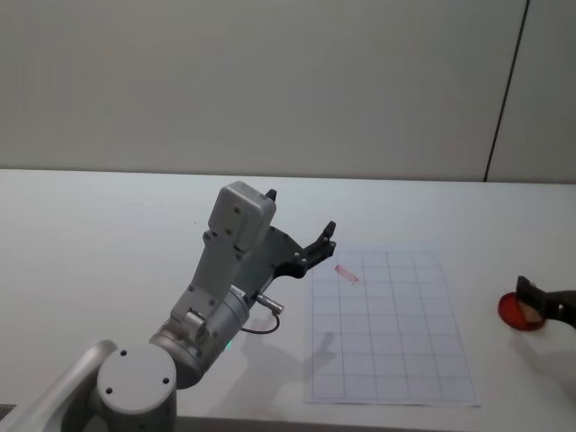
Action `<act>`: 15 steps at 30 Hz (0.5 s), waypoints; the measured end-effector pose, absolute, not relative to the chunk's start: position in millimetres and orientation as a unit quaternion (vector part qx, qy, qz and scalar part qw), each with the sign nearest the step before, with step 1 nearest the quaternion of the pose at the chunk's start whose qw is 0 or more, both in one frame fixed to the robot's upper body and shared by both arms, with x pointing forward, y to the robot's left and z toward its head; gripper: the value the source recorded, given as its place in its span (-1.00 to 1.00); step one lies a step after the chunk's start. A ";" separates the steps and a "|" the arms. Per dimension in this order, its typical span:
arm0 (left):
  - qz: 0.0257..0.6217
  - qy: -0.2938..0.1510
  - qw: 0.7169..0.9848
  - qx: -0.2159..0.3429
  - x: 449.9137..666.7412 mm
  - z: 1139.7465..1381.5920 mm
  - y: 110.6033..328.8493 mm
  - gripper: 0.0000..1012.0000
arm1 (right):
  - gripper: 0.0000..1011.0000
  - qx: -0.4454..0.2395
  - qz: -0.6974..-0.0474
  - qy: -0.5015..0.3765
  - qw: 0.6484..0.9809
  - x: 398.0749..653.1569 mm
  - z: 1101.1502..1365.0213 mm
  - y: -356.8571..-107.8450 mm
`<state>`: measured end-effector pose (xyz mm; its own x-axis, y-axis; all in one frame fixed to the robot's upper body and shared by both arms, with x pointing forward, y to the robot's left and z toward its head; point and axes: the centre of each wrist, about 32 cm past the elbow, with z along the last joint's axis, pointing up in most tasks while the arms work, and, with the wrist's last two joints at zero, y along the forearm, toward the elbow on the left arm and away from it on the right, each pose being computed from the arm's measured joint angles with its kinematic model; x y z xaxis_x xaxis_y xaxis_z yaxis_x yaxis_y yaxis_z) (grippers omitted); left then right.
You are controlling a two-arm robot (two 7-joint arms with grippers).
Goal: Use the one hand to pick up the stamp and affix it onto the A4 paper.
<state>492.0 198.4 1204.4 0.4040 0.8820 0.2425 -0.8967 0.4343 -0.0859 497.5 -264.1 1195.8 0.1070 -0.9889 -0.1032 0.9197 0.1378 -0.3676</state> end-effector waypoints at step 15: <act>0.531 -0.126 0.837 0.029 492.0 1204.4 198.4 0.98 | 0.98 -0.105 -0.653 0.198 0.723 511.1 1186.0 -262.1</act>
